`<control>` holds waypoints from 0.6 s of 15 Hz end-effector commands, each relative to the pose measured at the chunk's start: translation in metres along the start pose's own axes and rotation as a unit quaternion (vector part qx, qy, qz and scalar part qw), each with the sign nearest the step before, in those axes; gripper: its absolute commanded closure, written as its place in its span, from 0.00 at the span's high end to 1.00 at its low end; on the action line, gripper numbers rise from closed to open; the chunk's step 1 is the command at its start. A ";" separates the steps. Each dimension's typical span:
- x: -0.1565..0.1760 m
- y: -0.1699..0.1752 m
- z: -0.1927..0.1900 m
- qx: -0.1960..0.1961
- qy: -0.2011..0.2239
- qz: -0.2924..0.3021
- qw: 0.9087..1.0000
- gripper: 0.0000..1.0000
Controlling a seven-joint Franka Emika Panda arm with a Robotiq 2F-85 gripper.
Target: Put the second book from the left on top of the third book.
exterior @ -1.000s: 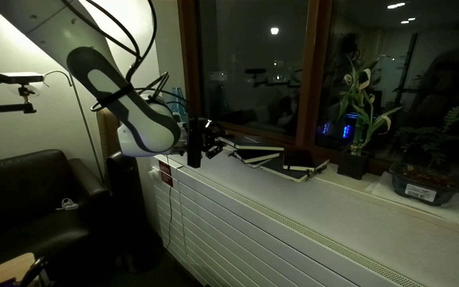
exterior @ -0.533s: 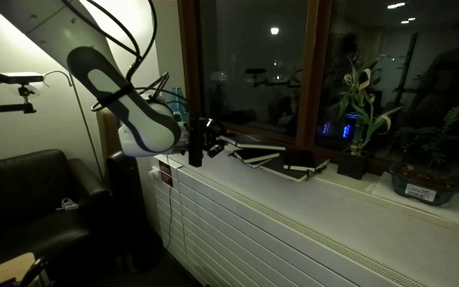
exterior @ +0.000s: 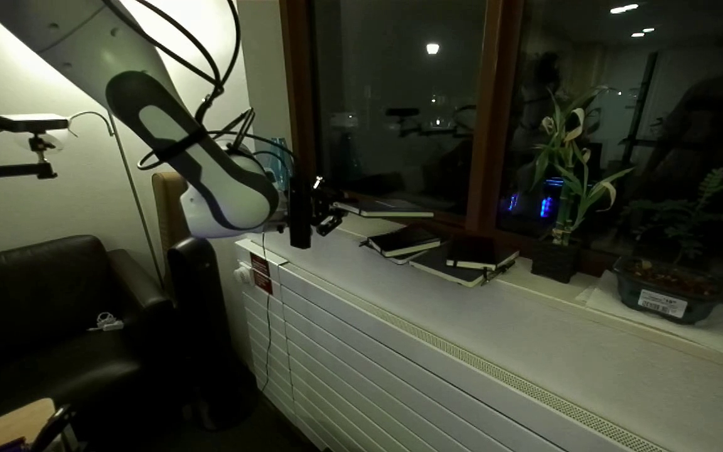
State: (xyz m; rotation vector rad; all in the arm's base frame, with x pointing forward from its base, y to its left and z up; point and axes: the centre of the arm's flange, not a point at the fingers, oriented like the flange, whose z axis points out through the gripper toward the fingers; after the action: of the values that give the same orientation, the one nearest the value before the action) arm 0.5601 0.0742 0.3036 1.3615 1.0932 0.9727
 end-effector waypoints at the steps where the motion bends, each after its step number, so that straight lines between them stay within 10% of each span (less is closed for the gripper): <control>1: -0.016 0.006 0.007 -0.023 0.010 -0.021 0.999 0.05; 9: -0.031 0.002 0.011 -0.019 -0.004 -0.042 0.999 0.05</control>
State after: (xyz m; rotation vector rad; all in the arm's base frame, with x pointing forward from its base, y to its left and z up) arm 0.5629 0.0767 0.3065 1.3302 1.1129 0.9514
